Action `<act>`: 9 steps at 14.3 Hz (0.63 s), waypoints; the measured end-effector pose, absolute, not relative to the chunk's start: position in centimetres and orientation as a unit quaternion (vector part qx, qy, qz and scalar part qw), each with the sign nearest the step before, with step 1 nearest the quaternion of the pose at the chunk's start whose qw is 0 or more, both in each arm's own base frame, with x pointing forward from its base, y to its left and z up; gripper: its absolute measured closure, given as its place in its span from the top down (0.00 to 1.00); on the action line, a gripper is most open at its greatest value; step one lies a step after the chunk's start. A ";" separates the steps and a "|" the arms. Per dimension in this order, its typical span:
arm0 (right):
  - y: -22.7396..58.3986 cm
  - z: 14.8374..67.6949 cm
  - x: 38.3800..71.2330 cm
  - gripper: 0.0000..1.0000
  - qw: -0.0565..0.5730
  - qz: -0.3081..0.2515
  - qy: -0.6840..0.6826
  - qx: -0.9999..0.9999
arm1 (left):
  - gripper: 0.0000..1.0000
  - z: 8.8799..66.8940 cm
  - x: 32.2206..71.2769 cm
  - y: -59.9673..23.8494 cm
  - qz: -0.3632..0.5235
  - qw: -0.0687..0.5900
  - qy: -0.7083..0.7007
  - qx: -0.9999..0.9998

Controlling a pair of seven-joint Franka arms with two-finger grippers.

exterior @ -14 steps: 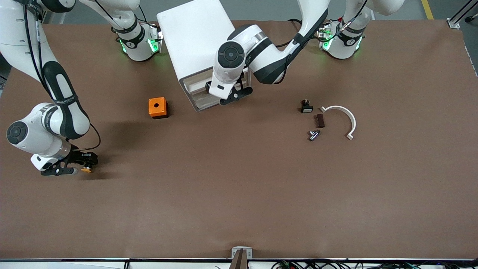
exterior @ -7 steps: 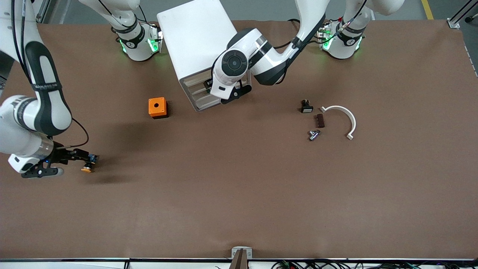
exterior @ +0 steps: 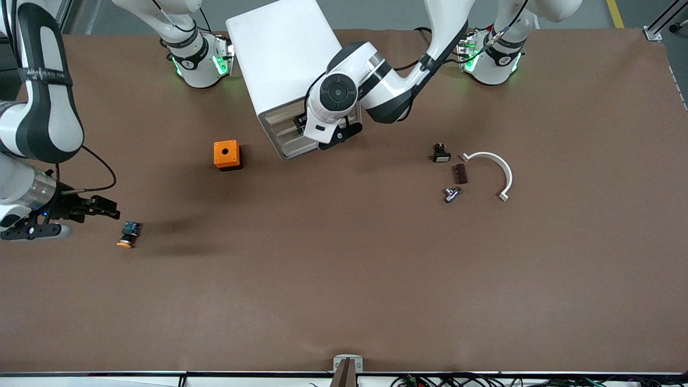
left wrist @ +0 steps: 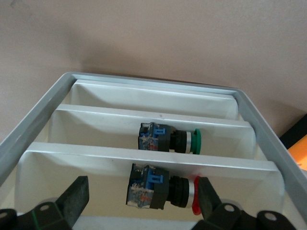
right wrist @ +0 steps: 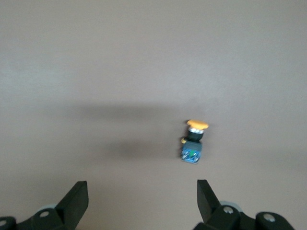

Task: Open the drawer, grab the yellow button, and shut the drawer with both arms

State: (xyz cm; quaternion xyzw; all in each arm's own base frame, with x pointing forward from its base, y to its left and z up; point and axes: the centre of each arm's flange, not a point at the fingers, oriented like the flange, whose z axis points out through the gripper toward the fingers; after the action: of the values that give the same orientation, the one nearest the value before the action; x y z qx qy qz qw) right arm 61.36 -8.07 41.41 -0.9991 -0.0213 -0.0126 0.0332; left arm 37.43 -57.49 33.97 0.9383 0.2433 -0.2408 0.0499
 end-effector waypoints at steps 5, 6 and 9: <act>-5.7 47.5 59.0 1.00 0.039 -0.010 0.000 -0.999 | 1.00 39.5 45.3 -52.8 -0.156 0.079 0.268 0.947; -5.7 48.9 58.4 1.00 0.039 -0.012 0.002 -0.999 | 1.00 41.2 47.9 -50.7 -0.146 0.088 0.284 0.944; -5.6 52.8 56.7 1.00 0.040 -0.029 0.003 -0.999 | 1.00 46.8 53.9 -43.1 -0.119 0.090 0.266 0.953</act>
State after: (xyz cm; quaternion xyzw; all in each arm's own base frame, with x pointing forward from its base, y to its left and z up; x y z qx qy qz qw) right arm 56.68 -5.57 52.76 -0.9988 0.0028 -0.0290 0.0400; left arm 53.85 -43.09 46.76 0.9525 0.2656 -0.1188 0.0895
